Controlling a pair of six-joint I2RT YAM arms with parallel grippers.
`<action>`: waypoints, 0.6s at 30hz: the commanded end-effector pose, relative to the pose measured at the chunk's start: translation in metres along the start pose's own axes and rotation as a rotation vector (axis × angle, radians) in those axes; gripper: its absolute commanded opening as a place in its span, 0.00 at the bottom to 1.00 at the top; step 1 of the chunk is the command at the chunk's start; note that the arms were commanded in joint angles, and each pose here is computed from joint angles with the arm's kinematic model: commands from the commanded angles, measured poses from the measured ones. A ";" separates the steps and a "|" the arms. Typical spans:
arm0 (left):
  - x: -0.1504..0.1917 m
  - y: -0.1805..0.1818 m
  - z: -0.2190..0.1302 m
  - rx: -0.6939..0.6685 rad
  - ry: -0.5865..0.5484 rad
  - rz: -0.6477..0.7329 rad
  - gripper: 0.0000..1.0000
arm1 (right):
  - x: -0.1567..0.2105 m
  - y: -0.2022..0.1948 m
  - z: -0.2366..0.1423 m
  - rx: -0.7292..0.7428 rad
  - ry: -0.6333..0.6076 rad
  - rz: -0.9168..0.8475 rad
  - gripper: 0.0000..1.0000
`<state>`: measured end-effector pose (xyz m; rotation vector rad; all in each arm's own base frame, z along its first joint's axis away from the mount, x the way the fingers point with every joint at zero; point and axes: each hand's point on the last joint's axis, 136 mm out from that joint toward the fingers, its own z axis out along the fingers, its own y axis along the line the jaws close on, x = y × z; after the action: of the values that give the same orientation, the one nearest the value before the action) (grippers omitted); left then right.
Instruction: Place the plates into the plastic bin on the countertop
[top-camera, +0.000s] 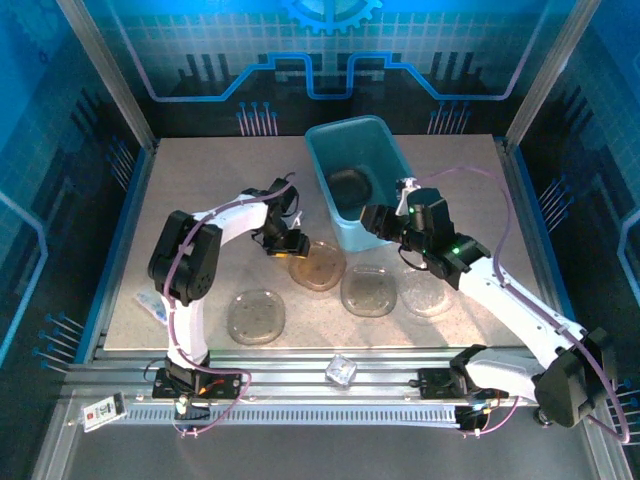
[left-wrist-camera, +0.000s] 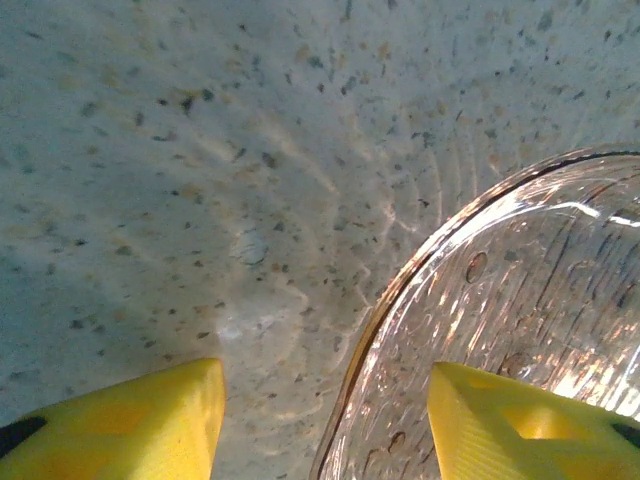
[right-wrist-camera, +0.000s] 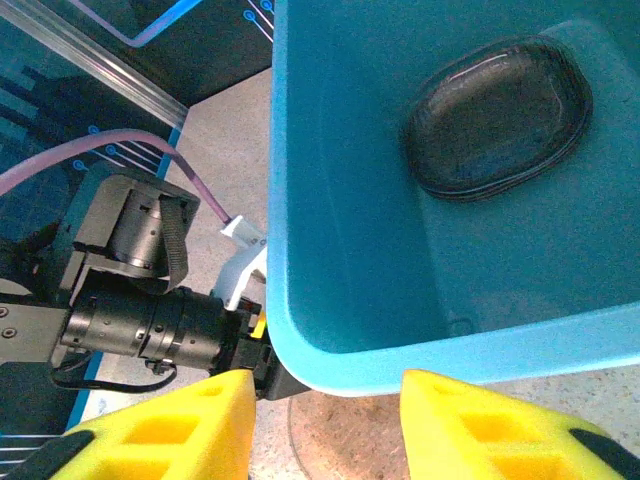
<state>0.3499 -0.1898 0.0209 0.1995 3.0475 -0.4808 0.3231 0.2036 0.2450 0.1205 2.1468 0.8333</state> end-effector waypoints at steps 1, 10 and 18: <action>-0.003 -0.009 0.005 0.029 0.016 0.028 0.51 | -0.009 0.019 -0.002 -0.082 -0.042 -0.023 0.39; 0.006 0.001 0.015 -0.014 0.035 0.021 0.37 | -0.008 0.018 0.006 -0.091 -0.049 0.000 0.30; 0.013 0.021 0.015 -0.115 0.040 -0.014 0.28 | -0.003 0.009 0.001 -0.075 -0.065 0.007 0.24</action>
<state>0.3535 -0.1851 0.0156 0.1929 3.0472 -0.4090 0.3284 0.2094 0.2478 0.1184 2.0807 0.8867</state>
